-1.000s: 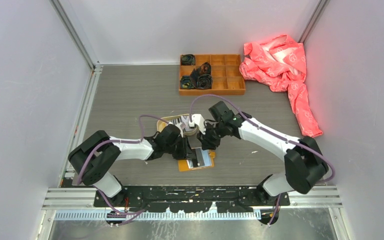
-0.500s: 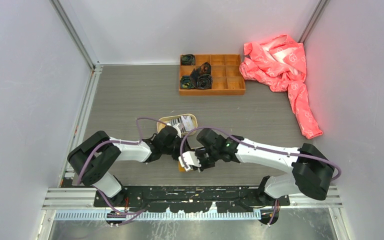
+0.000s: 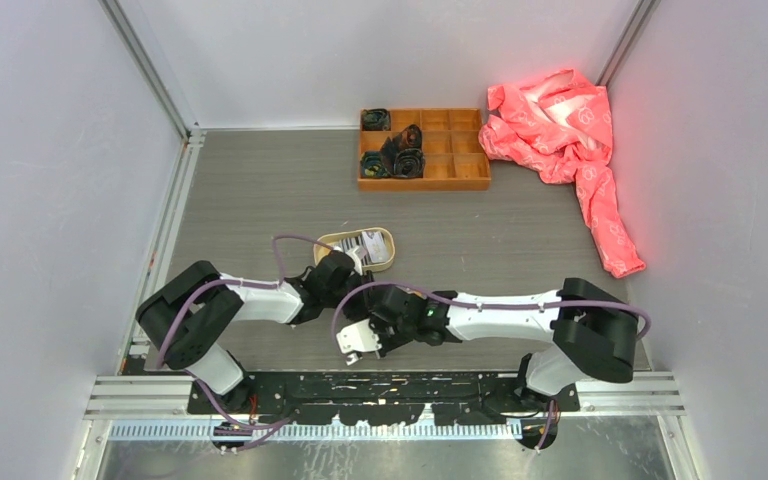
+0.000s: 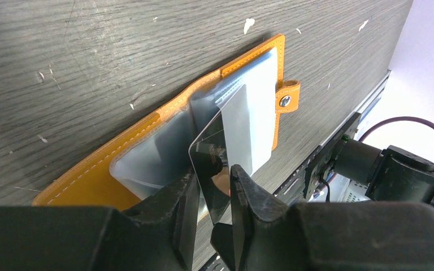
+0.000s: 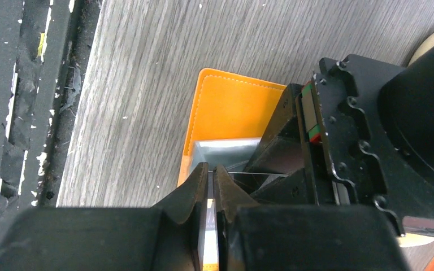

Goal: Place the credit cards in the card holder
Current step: Insert the credit card into the card holder.

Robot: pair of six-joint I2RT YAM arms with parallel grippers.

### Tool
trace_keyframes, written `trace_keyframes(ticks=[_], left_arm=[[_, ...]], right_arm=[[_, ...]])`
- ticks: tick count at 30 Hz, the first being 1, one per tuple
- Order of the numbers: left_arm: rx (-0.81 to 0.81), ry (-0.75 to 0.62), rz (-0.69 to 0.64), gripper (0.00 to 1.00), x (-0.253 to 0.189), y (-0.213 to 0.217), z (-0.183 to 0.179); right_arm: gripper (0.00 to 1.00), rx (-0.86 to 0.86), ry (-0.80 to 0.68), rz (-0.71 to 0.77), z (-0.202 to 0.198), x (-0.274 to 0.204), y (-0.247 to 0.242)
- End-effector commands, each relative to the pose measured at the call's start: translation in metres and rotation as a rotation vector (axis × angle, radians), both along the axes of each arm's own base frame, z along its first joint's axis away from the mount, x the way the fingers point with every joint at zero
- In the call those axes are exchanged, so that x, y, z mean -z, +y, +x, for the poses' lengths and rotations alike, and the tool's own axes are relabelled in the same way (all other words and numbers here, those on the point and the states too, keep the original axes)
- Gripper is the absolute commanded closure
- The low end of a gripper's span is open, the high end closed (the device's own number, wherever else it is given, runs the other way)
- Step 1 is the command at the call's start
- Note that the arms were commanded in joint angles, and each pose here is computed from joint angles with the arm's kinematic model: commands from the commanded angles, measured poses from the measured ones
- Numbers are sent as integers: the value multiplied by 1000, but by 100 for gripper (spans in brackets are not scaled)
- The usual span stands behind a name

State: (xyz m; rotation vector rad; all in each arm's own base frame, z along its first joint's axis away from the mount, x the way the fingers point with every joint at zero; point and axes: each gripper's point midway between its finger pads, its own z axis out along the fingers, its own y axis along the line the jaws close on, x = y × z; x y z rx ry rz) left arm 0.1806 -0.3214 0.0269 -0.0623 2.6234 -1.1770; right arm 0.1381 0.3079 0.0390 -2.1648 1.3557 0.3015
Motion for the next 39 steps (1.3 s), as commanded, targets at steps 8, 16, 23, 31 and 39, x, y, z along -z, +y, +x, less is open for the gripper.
trace_keyframes(ticks=[8,16,23,31,39], left_arm=[[10,55,81,72,23,13,-12],[14,52,83,72,21,13,-12],[12,45,91,71,20,15,-11],[2,30,95,71,16,18,-7],[-10,0,79,71,4,19,-4]], right_arm=[[86,82,-86,77,19,-17,27],[86,115,-128,34,28,-10,21],[87,140,-159,-15,40,-7,7],[87,182,-125,-26,52,-12,-10],[87,160,84,71,35,-33,-11]])
